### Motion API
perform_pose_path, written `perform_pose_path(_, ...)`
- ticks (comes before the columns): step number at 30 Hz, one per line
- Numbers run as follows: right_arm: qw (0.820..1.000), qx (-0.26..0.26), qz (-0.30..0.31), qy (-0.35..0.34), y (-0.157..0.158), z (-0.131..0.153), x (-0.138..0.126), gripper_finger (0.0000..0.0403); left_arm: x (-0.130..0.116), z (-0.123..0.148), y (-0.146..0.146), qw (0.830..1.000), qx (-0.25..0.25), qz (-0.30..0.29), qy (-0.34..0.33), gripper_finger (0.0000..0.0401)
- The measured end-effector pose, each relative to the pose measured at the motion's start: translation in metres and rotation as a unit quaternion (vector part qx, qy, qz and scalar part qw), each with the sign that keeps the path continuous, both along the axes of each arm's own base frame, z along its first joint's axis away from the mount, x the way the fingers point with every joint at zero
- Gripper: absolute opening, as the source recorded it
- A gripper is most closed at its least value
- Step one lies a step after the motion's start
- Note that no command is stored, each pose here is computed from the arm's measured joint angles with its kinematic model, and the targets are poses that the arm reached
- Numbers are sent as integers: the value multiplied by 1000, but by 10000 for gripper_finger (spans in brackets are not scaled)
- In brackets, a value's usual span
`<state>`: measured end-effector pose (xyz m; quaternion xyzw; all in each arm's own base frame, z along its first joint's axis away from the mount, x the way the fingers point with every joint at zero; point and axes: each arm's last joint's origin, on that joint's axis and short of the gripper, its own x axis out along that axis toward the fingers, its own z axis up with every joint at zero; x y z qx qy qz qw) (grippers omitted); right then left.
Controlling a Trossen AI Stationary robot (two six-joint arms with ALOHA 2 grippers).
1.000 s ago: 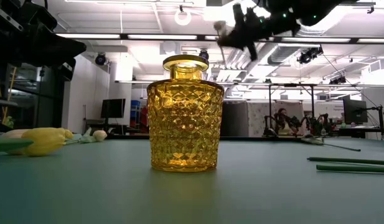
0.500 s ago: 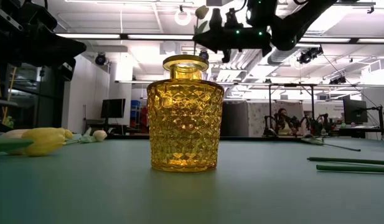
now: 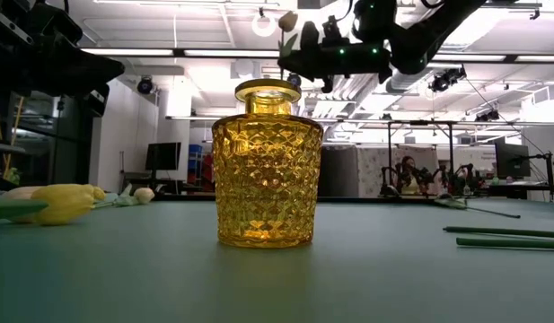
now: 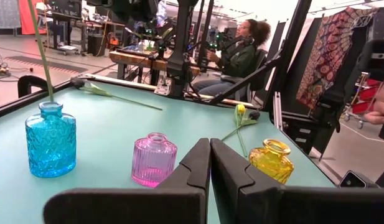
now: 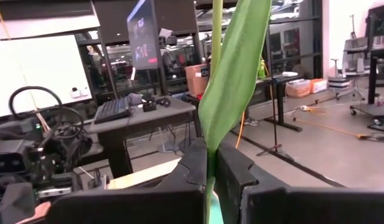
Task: Sort flowers into vase by color
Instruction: Put the top right white flower into the blue vase
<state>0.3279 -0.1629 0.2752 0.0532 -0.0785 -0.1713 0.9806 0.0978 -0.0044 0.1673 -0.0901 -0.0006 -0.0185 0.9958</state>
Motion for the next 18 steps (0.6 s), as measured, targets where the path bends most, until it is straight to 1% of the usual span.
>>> perform_pose_path(12,1000,5,3,12,2,-3,2,0,0,0,0,1000,0,0,0,0)
perform_pose_path(18,999,6,16,32,11,-17,13,0,0,0,0,1000,0,0,0,0)
